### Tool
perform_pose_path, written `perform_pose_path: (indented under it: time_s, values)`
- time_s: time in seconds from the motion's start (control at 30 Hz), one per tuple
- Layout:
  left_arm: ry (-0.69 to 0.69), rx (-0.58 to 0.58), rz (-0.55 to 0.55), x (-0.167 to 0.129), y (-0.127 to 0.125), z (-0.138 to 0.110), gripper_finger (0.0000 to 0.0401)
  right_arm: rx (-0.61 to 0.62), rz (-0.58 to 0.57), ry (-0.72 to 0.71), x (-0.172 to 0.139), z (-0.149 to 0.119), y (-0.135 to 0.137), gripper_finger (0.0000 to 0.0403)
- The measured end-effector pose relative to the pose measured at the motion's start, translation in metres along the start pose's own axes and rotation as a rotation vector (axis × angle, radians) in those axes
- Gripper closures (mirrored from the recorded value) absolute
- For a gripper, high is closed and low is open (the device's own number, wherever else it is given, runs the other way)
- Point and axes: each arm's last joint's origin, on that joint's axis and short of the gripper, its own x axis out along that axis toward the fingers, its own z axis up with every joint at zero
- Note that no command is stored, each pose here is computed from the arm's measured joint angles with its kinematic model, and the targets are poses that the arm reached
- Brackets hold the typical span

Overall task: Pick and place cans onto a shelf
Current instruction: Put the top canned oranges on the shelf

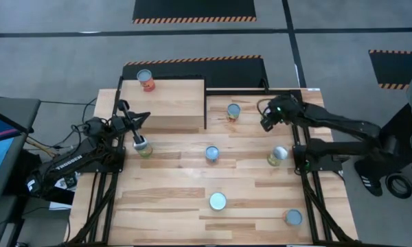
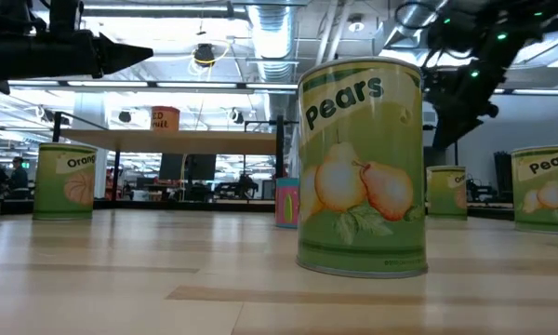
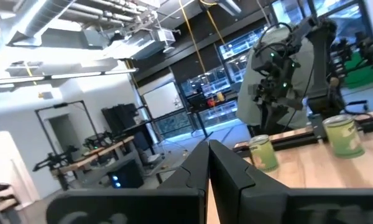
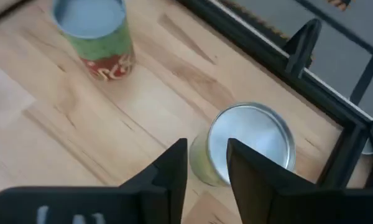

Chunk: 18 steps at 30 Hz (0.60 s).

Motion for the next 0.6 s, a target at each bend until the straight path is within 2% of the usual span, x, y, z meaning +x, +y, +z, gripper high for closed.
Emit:
perform_pose_path:
  time_s: [0.17, 0.37, 0.5, 0.6]
  values:
    - [0.004, -0.001, 0.006, 0.000, 0.000, 0.000, 0.0399, 0.001, 0.038, 0.136, 0.018, 0.019, -0.005, 0.0240]
    - [0.012, -0.016, 0.003, 0.000, 0.000, -0.001, 0.0399, 0.034, -0.013, 0.261, 0.043, 0.032, -0.012, 0.0216]
    - [0.012, -0.017, 0.004, 0.000, 0.000, -0.001, 0.0399, 0.068, -0.036, 0.324, 0.056, 0.038, -0.012, 0.0218]
    - [0.011, -0.018, 0.003, 0.000, 0.000, -0.001, 0.0399, 0.089, -0.051, 0.335, 0.062, 0.043, -0.012, 0.0235]
